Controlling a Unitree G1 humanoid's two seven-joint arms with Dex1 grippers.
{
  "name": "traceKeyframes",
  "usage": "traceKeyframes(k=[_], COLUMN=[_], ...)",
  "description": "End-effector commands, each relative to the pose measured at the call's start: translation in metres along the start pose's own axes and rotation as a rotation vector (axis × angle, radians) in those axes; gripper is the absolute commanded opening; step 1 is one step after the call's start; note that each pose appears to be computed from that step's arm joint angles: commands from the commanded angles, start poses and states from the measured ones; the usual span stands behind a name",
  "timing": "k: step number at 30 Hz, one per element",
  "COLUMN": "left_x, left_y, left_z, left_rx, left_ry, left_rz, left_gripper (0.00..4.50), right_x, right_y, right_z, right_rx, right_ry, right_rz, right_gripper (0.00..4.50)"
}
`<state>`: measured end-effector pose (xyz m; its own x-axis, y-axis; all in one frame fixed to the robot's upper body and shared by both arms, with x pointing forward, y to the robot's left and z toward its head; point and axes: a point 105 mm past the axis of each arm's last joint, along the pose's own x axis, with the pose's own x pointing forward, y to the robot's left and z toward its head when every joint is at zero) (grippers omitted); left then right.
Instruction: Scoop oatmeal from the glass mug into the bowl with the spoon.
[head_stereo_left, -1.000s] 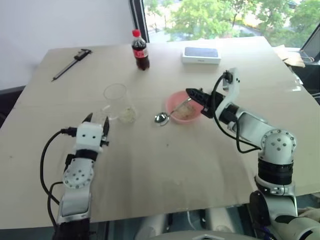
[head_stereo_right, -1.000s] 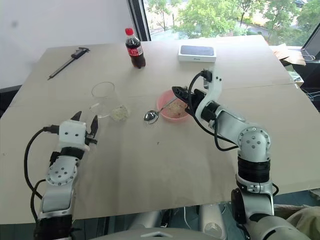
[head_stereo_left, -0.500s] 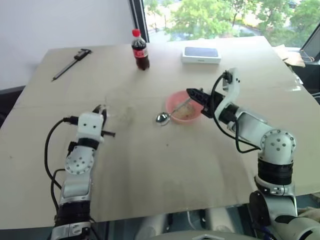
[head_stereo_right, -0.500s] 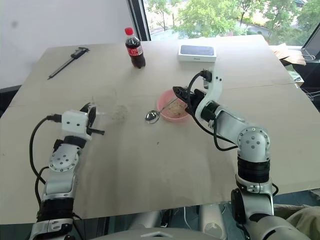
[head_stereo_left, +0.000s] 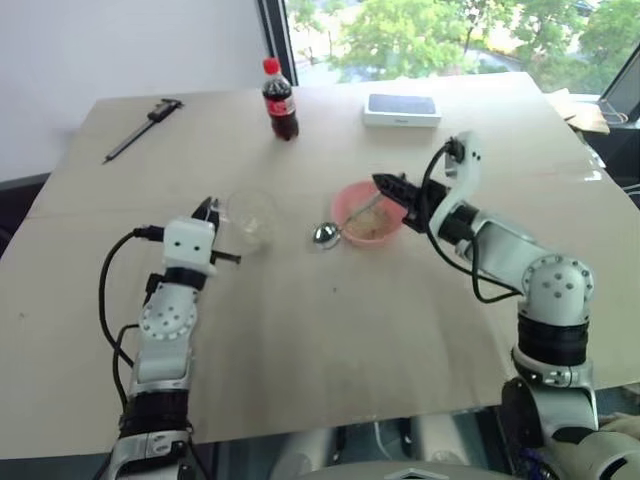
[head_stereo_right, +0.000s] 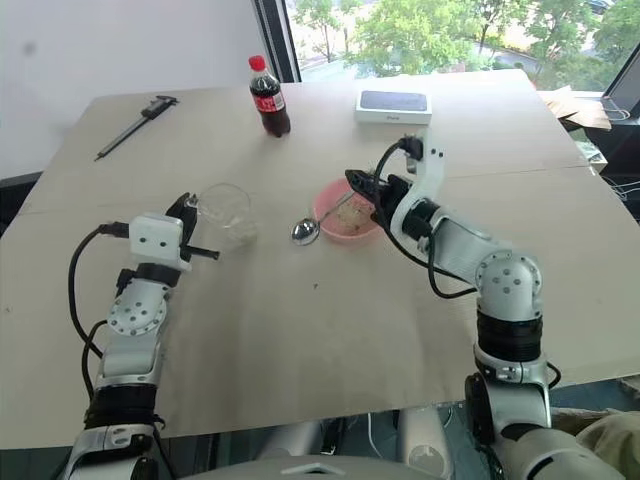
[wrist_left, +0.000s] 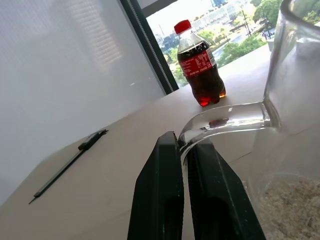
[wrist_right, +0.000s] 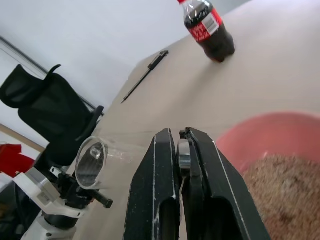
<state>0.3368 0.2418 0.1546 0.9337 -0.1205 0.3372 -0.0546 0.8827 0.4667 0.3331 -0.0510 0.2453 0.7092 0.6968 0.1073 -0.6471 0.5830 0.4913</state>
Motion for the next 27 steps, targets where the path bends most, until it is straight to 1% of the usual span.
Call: traceKeyframes(k=[1,3,5,7,9,11,15,20,23,27], left_x=[0.008,0.013,0.018,0.024,0.030,0.037,0.045,0.050,0.053,0.059], left_y=[-0.019,-0.025,-0.033,-0.040,-0.045,-0.047,-0.051,-0.056,-0.060,-0.065], left_z=[0.004,0.006,0.008,0.010,0.011,0.014,0.017,0.019,0.021,0.024], left_rx=[-0.013,-0.028,-0.033,-0.062,-0.074,-0.072,-0.067,-0.095,-0.098,-0.083], left_ry=[-0.019,-0.024,-0.029,-0.030,-0.031,-0.044,-0.061,-0.078,-0.089,-0.109], left_rz=[-0.087,-0.118,-0.157,-0.194,-0.218,-0.234,-0.267,-0.295,-0.317,-0.346], left_gripper=[0.03,0.03,0.03,0.03,0.03,0.03,0.03,0.03,0.03,0.03], right_x=[0.002,0.005,0.008,0.011,0.013,0.016,0.021,0.033,0.043,0.055], right_y=[0.030,0.044,0.054,0.064,0.067,0.065,0.062,0.054,0.056,0.044], right_z=[0.042,0.055,0.061,0.061,0.057,0.045,0.033,0.017,-0.003,-0.026], right_rx=[-0.075,-0.111,-0.151,-0.225,-0.282,-0.388,-0.466,-0.712,-0.882,-0.990], right_ry=[-0.132,-0.157,-0.162,-0.144,-0.119,-0.072,-0.040,-0.022,0.015,0.079], right_rz=[0.115,0.162,0.192,0.230,0.249,0.254,0.265,0.246,0.297,0.310], right_gripper=[0.00,0.00,0.00,0.00,0.00,0.00,0.00,0.00,0.00,0.00])
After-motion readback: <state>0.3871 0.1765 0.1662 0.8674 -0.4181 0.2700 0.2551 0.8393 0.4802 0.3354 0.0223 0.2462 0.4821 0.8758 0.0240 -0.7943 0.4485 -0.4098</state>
